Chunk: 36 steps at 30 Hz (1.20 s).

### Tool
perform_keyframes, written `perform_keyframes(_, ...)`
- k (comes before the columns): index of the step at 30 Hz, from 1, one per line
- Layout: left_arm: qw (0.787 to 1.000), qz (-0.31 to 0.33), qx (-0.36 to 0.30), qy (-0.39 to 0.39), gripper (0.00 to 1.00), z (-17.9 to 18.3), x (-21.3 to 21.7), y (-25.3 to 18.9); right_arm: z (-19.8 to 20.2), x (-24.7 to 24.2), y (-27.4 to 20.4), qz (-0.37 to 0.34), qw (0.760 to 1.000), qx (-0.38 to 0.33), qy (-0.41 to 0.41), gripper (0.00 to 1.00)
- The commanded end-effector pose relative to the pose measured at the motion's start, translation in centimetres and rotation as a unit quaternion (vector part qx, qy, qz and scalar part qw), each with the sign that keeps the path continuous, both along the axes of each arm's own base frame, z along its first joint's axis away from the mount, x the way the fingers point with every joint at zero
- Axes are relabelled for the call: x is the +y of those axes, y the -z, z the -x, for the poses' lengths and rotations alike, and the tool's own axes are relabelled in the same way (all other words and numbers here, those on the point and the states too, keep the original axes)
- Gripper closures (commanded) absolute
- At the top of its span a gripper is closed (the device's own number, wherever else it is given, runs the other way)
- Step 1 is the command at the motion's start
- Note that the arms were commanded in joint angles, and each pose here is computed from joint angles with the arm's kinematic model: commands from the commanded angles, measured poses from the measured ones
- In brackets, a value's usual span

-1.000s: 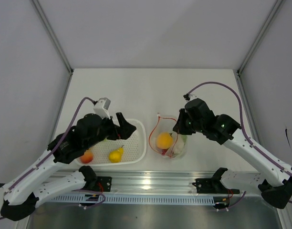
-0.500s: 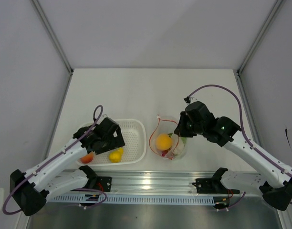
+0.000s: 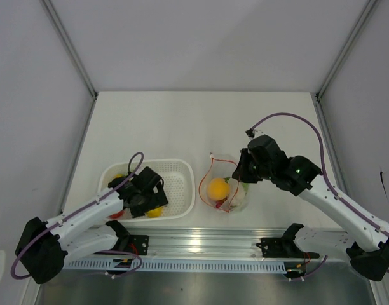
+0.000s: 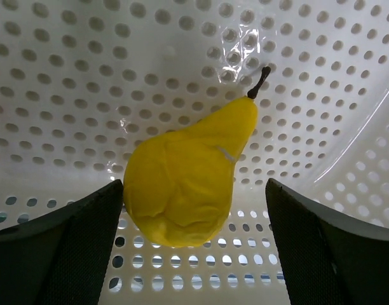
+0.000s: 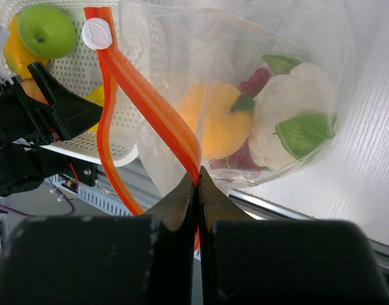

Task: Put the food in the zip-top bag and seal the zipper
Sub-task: Pick up the fake fruit from the bin.

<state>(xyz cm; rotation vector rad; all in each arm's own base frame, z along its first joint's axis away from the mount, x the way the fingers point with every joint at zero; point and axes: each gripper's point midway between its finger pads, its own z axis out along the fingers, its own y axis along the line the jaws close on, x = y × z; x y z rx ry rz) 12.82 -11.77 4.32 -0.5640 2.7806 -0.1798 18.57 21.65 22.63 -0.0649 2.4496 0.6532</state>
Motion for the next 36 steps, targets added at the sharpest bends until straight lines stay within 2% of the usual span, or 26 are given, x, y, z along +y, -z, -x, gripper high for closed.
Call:
perform_keyframes(1,1.000,0.015,-0.001,-0.005,0.08,-0.7,-0.9,0.2,0.0,0.1,-0.8,-0.011,1.000,-0.014,-0.003,1.00)
perform_keyframes(4,1.000,0.015,0.005,0.000,0.11,-0.6,-1.0,0.4,0.0,0.1,-0.8,-0.010,1.000,-0.015,-0.003,1.00)
perform_keyframes(6,1.000,0.015,0.000,0.003,0.18,-0.7,-1.1,0.3,0.0,0.0,-0.9,-0.011,1.000,-0.016,-0.002,1.00)
perform_keyframes(10,1.000,0.022,-0.012,0.004,0.34,-0.9,-1.1,-0.1,-0.1,0.0,-0.9,-0.010,1.000,-0.017,0.000,1.00)
perform_keyframes(11,1.000,0.021,-0.014,0.002,0.42,-0.9,-1.0,0.0,-0.1,0.0,-1.0,-0.011,1.000,-0.017,-0.001,1.00)
perform_keyframes(12,1.000,0.018,-0.018,0.001,0.46,-1.0,-0.9,-0.1,-0.1,0.0,-1.0,-0.010,1.000,-0.017,-0.001,1.00)
perform_keyframes(17,0.999,0.017,-0.037,0.000,0.48,-1.6,-0.7,-1.1,-0.2,0.1,-1.1,-0.012,1.000,-0.018,-0.001,1.00)
perform_keyframes(20,0.998,0.013,-0.061,0.010,0.58,-2.5,-0.8,-3.2,-0.1,0.1,-1.1,-0.013,1.000,-0.017,-0.001,1.00)
perform_keyframes(22,0.996,0.017,-0.081,0.034,0.59,-2.9,-0.9,-4.5,-0.2,0.1,-1.3,-0.014,1.000,-0.018,0.000,1.00)
perform_keyframes(25,0.987,0.058,-0.136,0.070,0.56,-3.8,-2.2,-7.9,-0.2,0.1,-1.2,-0.013,1.000,-0.018,-0.001,1.00)
perform_keyframes(26,0.978,0.087,-0.172,0.076,0.55,-4.3,-2.9,-9.9,-0.2,0.2,-1.2,-0.013,1.000,-0.018,-0.001,1.00)
perform_keyframes(29,0.957,0.156,-0.218,0.109,0.52,-4.4,-4.9,-13.7,-0.4,0.3,-1.3,-0.013,1.000,-0.018,-0.001,1.00)
perform_keyframes(31,0.933,0.207,-0.267,0.127,0.49,-4.9,-6.4,-17.2,-0.5,0.4,-1.6,-0.014,1.000,-0.020,-0.001,1.00)
perform_keyframes(33,0.907,0.263,-0.286,0.163,0.48,-4.6,-8.5,-20.0,-0.6,0.6,-1.9,-0.017,1.000,-0.022,-0.002,1.00)
perform_keyframes(36,0.886,0.308,-0.279,0.205,0.48,-4.2,-11.0,-22.1,-0.7,0.8,-2.3,-0.021,0.999,-0.024,-0.004,1.00)
